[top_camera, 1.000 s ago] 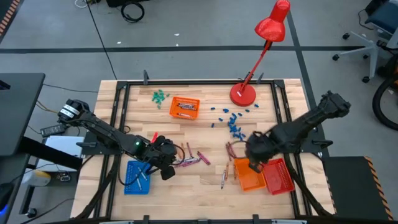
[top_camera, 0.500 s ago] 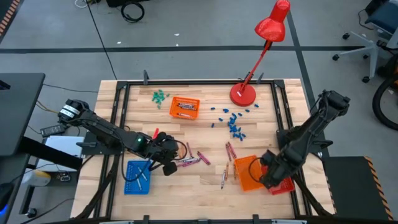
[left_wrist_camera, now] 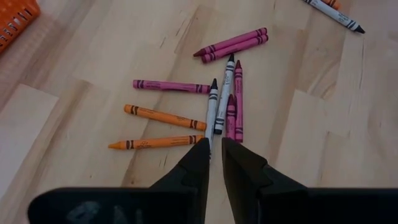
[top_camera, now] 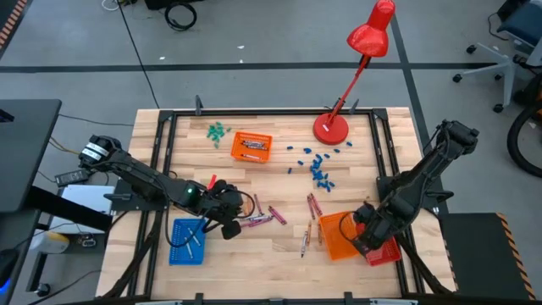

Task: Sort crayons
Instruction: Put the red crayon into the red bin

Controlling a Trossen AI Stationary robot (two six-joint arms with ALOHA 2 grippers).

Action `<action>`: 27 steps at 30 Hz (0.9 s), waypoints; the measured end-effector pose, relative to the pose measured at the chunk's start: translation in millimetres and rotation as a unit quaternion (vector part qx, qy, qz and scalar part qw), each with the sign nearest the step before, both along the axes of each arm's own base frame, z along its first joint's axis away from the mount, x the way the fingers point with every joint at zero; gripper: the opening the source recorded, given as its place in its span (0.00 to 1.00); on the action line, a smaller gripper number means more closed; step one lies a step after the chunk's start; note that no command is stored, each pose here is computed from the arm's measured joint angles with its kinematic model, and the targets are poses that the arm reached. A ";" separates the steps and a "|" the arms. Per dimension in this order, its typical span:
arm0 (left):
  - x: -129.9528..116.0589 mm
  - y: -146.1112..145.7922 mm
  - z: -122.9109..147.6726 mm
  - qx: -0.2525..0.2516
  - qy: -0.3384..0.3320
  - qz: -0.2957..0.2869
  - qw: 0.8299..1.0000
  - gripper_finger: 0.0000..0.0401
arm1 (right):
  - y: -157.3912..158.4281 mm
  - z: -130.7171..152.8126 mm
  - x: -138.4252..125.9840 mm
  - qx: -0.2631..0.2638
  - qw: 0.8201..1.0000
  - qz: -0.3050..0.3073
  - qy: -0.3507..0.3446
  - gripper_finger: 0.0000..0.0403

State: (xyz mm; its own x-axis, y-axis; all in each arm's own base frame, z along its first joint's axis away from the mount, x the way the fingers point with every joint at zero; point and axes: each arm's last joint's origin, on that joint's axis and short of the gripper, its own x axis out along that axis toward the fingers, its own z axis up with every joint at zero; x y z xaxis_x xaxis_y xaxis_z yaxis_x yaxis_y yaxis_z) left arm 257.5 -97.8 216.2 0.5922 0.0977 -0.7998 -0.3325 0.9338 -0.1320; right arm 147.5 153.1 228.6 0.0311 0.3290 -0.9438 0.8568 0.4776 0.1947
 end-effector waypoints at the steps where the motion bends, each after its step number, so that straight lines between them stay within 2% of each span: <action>1: 0.1 0.0 0.0 0.000 0.000 0.000 1.000 0.13 | -3.8 5.7 2.9 -0.006 1.000 -0.009 -0.013 0.30; 6: 2.2 -0.7 1.4 -0.005 -0.013 0.000 1.000 0.13 | -23.8 17.9 23.2 -0.029 0.997 -0.021 -0.065 0.30; 15: 6.2 -2.4 4.5 -0.020 -0.039 0.005 0.999 0.13 | -57.8 7.4 73.0 -0.087 0.984 -0.016 -0.153 0.30; 22: 7.6 -3.0 5.6 -0.030 -0.049 0.013 0.998 0.13 | -90.1 -14.5 100.0 -0.139 0.981 0.010 -0.138 0.30; 27: 7.8 -3.0 5.7 -0.032 -0.050 0.014 0.998 0.13 | -109.6 -34.6 113.7 -0.164 0.979 0.057 -0.110 0.30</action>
